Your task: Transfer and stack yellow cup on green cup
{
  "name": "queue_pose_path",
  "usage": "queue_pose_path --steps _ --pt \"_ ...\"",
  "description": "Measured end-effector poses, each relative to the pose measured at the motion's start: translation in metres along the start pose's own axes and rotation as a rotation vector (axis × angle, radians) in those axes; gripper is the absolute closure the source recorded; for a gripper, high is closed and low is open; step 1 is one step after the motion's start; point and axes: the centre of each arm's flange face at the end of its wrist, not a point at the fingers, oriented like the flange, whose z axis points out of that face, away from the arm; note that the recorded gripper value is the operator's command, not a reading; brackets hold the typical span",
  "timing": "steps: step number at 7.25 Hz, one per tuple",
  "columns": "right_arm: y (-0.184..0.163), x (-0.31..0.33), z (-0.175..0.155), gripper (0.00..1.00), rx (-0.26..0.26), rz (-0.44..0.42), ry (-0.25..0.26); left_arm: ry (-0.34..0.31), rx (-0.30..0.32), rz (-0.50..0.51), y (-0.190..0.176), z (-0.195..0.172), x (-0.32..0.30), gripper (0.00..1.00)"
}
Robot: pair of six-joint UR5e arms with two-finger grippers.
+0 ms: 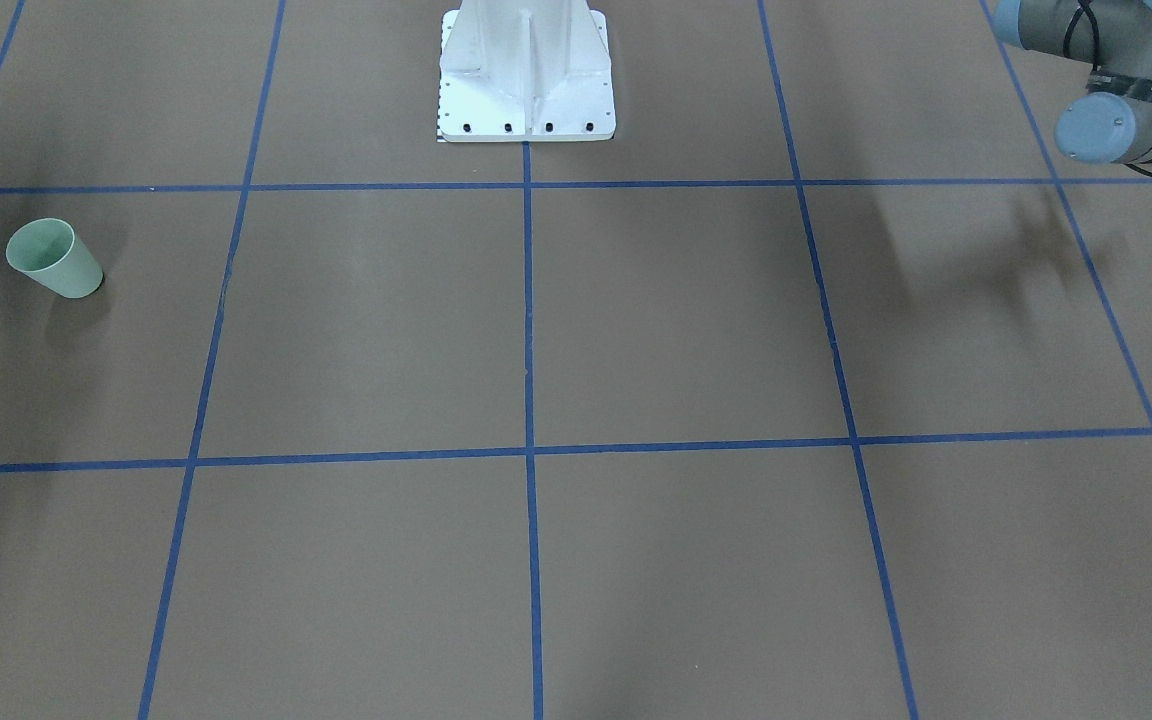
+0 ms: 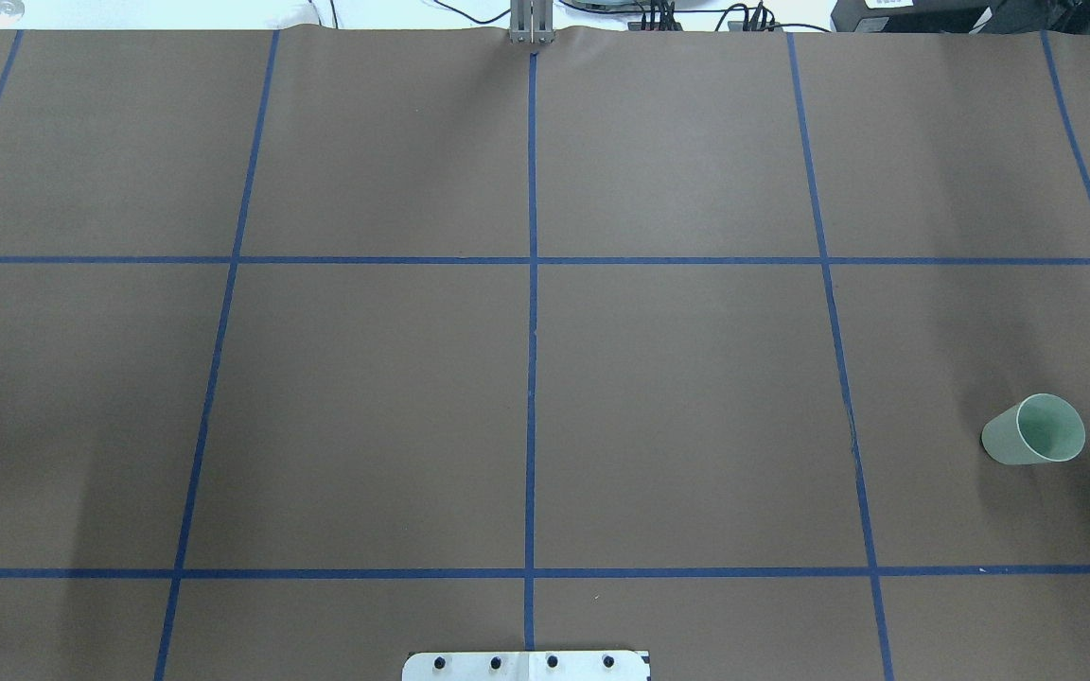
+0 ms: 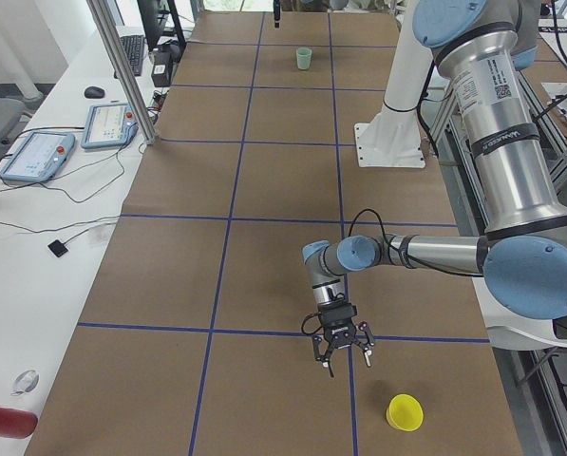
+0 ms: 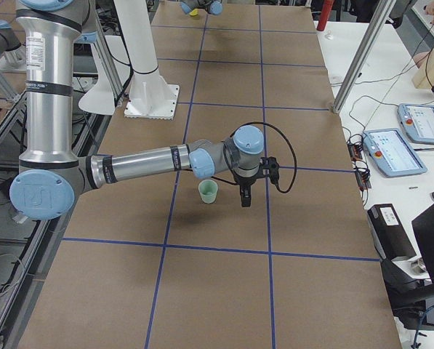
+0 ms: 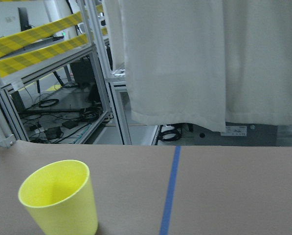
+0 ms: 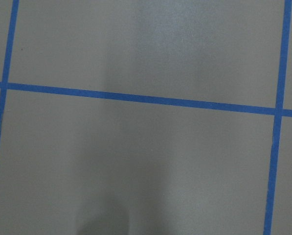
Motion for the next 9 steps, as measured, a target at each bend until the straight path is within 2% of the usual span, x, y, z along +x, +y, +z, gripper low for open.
queue_pose_path --steps 2,5,9 --pt "0.014 0.008 0.004 0.00 -0.011 0.006 0.008 -0.037 0.058 -0.037 0.020 0.033 -0.015 0.00" --pt "0.026 0.014 0.005 0.00 -0.015 0.014 0.013 -0.034 0.078 -0.043 0.036 0.075 -0.020 0.00" --pt "0.041 0.008 -0.005 0.00 -0.004 0.007 0.012 -0.109 0.105 -0.009 0.053 0.112 -0.044 0.00"
